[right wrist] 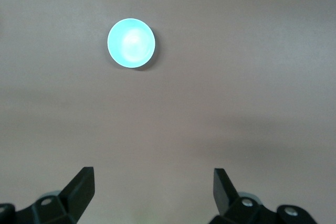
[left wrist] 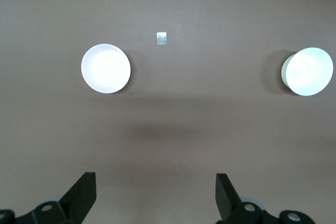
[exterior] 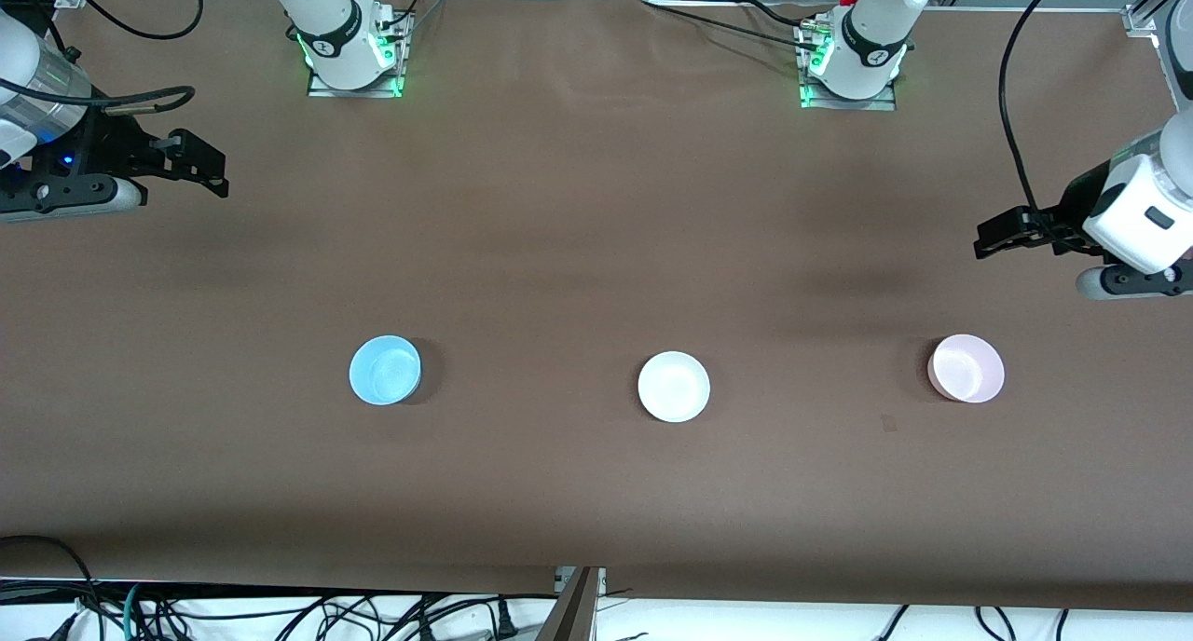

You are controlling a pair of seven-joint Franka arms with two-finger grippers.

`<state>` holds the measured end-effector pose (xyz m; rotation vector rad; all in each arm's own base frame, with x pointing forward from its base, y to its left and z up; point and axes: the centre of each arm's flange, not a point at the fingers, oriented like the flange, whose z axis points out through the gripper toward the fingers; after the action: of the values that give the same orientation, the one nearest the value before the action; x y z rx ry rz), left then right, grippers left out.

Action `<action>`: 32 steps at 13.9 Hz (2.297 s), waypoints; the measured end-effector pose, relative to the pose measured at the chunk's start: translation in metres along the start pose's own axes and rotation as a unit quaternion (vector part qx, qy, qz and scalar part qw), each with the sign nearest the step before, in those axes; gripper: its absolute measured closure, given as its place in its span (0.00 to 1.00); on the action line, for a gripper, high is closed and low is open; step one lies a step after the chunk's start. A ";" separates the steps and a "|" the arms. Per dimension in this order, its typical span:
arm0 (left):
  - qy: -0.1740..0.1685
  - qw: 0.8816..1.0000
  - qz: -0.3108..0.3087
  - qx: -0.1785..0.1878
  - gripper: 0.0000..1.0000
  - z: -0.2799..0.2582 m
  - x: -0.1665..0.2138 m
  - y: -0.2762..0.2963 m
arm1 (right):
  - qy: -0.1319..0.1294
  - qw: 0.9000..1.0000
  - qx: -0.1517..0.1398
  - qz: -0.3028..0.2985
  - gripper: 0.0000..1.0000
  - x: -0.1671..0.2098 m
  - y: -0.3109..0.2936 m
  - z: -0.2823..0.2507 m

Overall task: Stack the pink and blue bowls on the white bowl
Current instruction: 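Move the left gripper toward the pale pink bowl, then lower the left gripper and grasp the pink bowl's rim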

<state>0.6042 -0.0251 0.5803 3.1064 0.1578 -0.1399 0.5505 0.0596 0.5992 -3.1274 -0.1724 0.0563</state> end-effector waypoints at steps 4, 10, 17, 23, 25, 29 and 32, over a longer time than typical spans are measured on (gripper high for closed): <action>0.002 1.000 0.000 -0.001 0.00 -0.002 0.002 0.000 | 0.001 1.000 0.000 0.000 0.00 0.002 0.001 0.002; -0.006 1.000 -0.002 -0.001 0.00 0.004 0.005 -0.002 | -0.001 1.000 0.000 0.001 0.00 0.003 0.001 0.003; -0.048 0.998 -0.034 -0.004 0.00 0.049 0.029 -0.041 | -0.001 1.000 0.000 0.001 0.00 0.003 0.001 0.003; -0.042 0.999 -0.004 -0.021 0.00 0.173 0.096 -0.104 | -0.001 1.000 0.000 0.003 0.00 0.003 0.004 0.004; -0.027 0.999 0.007 -0.038 0.00 0.217 0.108 -0.138 | 0.004 1.000 0.000 0.002 0.00 0.006 0.004 0.005; -0.018 0.998 0.024 -0.060 0.00 0.286 0.101 -0.179 | 0.009 1.000 -0.001 0.003 0.00 0.022 0.004 0.022; -0.002 0.998 0.040 -0.051 0.00 0.308 0.094 -0.200 | 0.004 1.000 -0.001 0.003 0.00 0.026 0.004 0.031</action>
<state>0.6499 0.1732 0.2600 3.0048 0.0390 -0.1324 0.5761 0.0586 0.5670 -3.1290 -0.1628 0.0448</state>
